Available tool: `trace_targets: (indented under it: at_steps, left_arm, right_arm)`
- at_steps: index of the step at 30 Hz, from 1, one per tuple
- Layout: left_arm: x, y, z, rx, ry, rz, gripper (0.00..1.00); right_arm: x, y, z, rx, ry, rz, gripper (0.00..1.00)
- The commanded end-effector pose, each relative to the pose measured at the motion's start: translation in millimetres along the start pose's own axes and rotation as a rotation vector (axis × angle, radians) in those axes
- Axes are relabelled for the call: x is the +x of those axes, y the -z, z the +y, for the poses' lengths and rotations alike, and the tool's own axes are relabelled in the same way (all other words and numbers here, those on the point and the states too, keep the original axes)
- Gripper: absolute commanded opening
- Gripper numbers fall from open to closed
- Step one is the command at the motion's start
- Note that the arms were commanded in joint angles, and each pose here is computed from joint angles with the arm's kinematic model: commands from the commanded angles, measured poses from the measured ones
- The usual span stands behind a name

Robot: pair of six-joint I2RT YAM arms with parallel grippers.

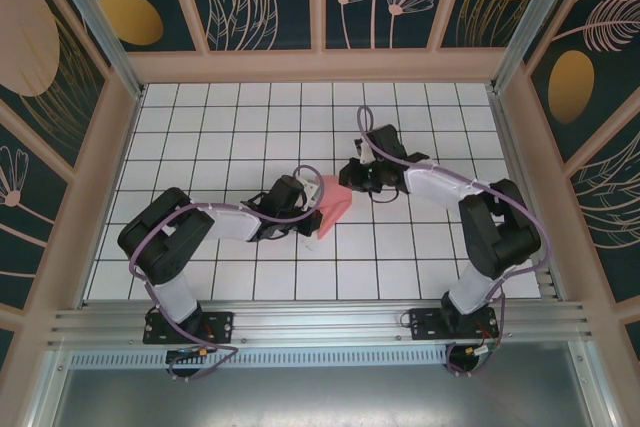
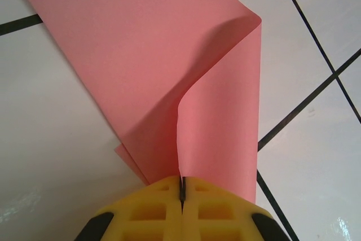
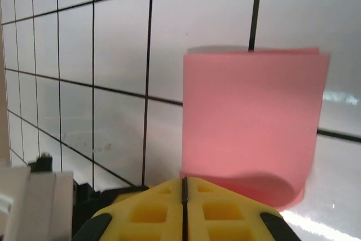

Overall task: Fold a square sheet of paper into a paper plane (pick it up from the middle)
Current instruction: Third fold the triangle at the center of the table.

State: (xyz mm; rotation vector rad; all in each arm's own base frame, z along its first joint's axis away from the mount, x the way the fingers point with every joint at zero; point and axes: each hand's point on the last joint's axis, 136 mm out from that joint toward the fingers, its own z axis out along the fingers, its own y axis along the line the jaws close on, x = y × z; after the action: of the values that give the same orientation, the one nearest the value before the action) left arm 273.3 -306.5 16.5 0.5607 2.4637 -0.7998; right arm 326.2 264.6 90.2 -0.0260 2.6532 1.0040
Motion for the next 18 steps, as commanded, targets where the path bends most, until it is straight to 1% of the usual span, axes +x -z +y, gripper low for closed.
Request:
trace_targets:
  at_steps: [1, 6, 10, 18]
  left_arm:
    - [10, -2, 10, -0.029, 0.023, 0.021, 0.0]
    - [9, -2, 10, -0.026, 0.034, 0.015, 0.0]
    - [9, -2, 9, -0.025, 0.033, 0.017, 0.0]
    - [9, 2, 13, -0.044, 0.034, 0.007, 0.0]
  right_arm:
    - [26, -10, 3, -0.065, -0.067, 0.04, 0.06]
    - [41, -20, -2, -0.105, -0.127, 0.051, 0.02]
    - [42, -25, -4, -0.125, -0.137, 0.053, 0.02]
    - [52, -39, -19, -0.104, -0.164, 0.079, 0.02]
